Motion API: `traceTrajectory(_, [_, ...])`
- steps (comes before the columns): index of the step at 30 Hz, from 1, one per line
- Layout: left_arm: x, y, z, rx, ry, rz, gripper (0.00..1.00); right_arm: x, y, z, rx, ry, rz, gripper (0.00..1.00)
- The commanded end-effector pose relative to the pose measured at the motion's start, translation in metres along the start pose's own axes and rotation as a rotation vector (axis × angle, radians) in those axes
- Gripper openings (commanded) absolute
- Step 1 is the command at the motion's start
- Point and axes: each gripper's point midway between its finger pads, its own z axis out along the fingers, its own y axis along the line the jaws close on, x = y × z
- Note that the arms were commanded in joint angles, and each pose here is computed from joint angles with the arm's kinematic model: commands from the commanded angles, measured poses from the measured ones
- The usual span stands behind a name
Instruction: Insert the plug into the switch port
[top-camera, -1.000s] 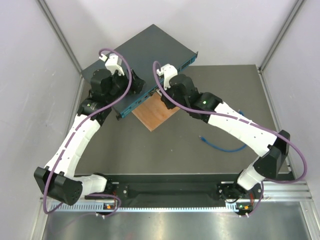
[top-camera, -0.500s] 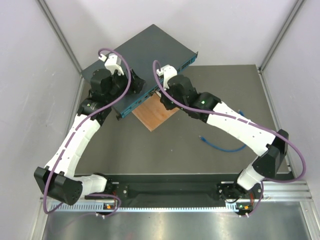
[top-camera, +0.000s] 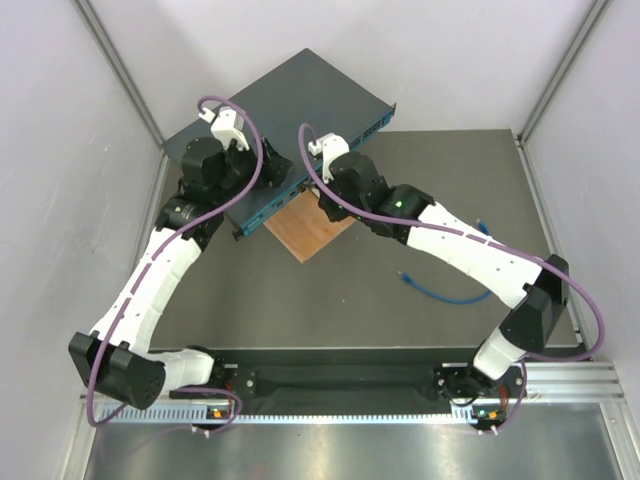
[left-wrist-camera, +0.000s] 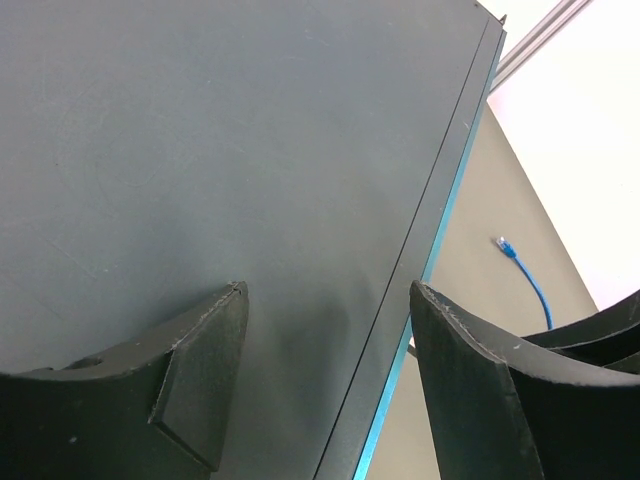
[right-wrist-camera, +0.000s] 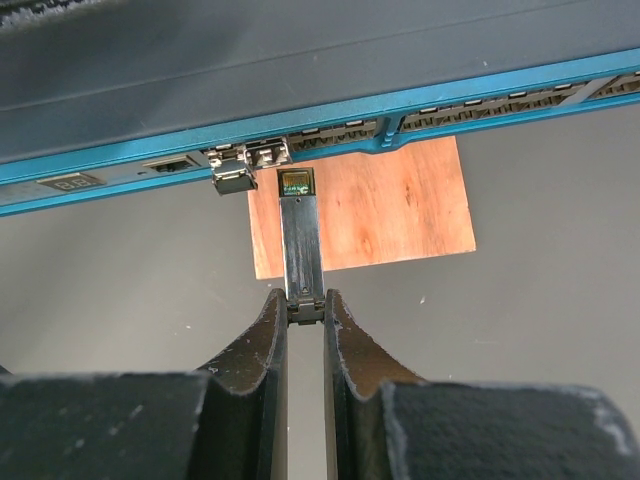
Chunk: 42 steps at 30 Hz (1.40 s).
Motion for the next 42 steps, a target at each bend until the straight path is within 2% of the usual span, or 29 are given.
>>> traceTrajectory(1, [-0.015, -0.009, 0.001, 0.034, -0.045, -0.001, 0.71, -0.026, 0.01, -0.007, -0.021, -0.074, 0.019, 0.0])
traceTrajectory(13, [-0.012, -0.009, 0.0, 0.036, -0.041, -0.011, 0.71, -0.032, 0.021, -0.011, -0.051, -0.09, 0.006, 0.0])
traceTrajectory(23, [-0.01, -0.008, -0.001, 0.037, -0.039, -0.013, 0.71, -0.038, 0.011, -0.011, 0.008, -0.104, -0.002, 0.0])
traceTrajectory(32, [-0.009, -0.01, 0.0, 0.043, -0.035, -0.017, 0.72, -0.032, 0.022, -0.004, -0.044, -0.081, -0.011, 0.0])
traceTrajectory(42, [-0.007, -0.009, 0.001, 0.043, -0.031, -0.018, 0.72, -0.042, 0.03, -0.009, -0.055, -0.118, -0.042, 0.0])
